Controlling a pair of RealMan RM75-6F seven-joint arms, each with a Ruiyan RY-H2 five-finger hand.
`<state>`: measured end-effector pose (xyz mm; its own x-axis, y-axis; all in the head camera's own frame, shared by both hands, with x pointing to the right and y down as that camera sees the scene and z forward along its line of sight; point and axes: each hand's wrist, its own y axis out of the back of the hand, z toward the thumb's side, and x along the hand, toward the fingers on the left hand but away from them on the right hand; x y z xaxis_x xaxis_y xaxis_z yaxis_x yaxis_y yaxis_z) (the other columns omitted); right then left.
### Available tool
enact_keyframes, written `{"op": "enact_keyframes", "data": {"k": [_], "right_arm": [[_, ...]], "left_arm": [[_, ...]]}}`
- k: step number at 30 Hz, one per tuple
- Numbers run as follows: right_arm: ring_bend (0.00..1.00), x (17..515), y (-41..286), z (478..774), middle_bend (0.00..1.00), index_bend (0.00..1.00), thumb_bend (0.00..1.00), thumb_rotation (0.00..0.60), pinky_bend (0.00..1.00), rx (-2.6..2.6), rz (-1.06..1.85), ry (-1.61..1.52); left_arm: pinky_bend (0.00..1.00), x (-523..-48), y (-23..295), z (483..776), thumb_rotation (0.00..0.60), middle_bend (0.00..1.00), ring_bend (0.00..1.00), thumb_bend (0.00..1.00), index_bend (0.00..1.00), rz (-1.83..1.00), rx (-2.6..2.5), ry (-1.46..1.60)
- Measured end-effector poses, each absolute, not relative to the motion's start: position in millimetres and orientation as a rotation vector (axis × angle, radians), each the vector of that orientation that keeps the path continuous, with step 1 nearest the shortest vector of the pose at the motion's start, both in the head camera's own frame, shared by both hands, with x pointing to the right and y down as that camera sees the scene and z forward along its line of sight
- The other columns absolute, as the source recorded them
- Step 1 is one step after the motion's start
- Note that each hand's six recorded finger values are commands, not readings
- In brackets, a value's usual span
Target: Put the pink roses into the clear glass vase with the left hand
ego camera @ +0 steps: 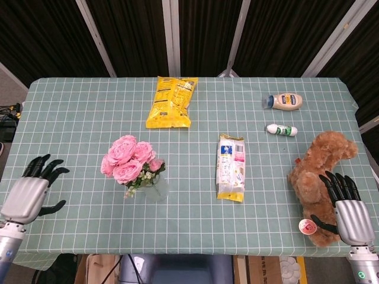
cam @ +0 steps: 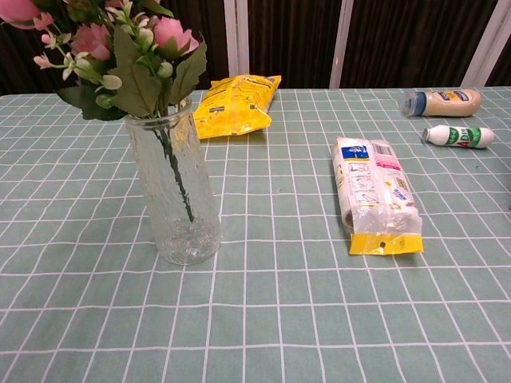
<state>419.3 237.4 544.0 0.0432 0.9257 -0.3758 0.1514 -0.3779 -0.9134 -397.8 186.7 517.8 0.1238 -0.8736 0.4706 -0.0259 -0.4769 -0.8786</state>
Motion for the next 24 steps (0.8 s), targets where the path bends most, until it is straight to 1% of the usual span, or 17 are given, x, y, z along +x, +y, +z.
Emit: {"op": "enact_keyframes", "data": {"k": [5, 11, 24], "right_arm": [[0.01, 418, 237, 544, 0.09, 0.12, 0.17, 0.6, 0.0, -1.622, 1.395, -1.102], [0.01, 417, 238, 544, 0.09, 0.12, 0.17, 0.6, 0.0, -1.614, 1.389, -1.079], [0.01, 420, 237, 538, 0.09, 0.12, 0.17, 0.6, 0.0, -1.598, 1.383, -1.079]], "left_arm": [[0.05, -417, 206, 515, 0.6, 0.14, 0.0, 0.24, 0.27, -1.398, -1.598, 0.99], [0.04, -434, 232, 530, 0.6, 0.14, 0.0, 0.24, 0.25, -1.377, -1.636, 1.082], [0.04, -440, 235, 524, 0.6, 0.14, 0.0, 0.24, 0.25, -1.299, -1.629, 1.141]]}}
